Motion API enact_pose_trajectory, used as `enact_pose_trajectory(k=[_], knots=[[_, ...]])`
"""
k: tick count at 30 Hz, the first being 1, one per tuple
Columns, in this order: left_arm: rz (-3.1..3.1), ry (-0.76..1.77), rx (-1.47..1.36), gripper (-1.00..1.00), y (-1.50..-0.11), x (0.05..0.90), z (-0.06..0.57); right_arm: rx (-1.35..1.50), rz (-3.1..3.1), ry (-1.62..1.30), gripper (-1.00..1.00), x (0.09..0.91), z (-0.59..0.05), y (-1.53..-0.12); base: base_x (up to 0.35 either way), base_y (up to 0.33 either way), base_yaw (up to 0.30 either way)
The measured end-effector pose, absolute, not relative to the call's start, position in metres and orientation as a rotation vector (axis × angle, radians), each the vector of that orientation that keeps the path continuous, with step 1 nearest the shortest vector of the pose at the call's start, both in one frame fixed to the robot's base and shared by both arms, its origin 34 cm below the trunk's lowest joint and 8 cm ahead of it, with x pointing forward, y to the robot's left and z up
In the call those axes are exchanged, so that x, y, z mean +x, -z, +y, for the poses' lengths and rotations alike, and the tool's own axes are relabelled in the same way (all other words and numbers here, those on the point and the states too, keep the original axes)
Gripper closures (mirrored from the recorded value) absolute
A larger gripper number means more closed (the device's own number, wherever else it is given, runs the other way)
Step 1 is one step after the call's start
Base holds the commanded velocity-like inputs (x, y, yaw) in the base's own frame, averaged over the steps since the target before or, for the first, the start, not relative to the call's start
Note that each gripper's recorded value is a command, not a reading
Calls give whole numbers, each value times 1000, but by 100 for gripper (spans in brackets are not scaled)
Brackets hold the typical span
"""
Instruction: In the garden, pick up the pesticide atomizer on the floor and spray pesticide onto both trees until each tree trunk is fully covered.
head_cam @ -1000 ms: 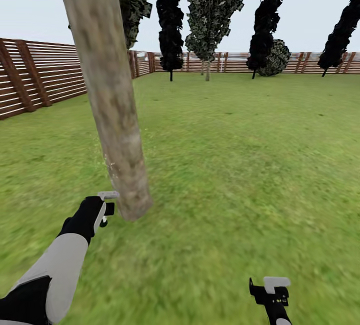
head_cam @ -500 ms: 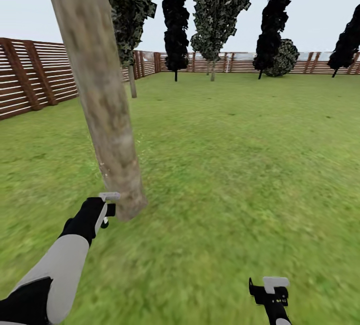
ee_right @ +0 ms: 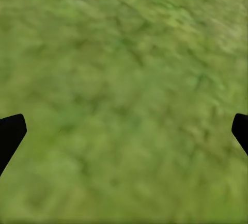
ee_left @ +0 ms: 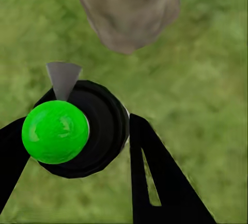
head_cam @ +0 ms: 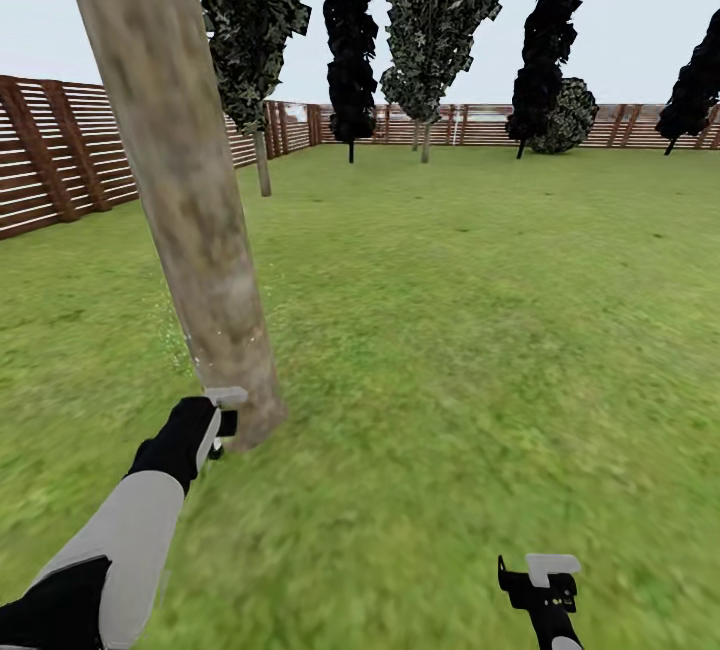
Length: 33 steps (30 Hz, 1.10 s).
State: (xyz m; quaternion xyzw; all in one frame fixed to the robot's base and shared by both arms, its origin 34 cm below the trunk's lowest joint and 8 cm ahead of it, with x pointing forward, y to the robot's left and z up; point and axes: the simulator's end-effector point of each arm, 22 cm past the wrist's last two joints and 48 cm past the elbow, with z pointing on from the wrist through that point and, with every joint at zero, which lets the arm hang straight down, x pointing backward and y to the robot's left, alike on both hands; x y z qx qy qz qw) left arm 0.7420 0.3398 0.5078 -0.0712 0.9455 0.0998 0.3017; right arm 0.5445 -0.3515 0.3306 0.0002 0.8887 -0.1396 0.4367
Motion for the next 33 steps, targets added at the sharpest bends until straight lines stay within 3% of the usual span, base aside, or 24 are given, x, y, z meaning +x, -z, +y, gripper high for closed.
enact_pose_trajectory(k=[4,12,17,21,25,33], knots=[[2505,-337,-229,100,-509,735,389,0,2211,346,-100,544,-351,-331,0,0,0],[2482,-295,-228,100,-542,761,369,2,2210,349,-100,544,-352,-331,0,0,172],[2473,-308,-238,100,-560,770,380,2,2210,351,-100,544,-353,-331,0,0,19],[2463,-255,-214,100,-570,782,349,3,2210,355,-100,544,-355,-331,0,0,0],[2453,-320,-231,100,-578,780,381,2,2210,355,-100,544,-355,-331,0,0,0],[2474,-301,-237,100,-566,774,377,3,2209,355,-100,544,-356,-332,254,58,0]])
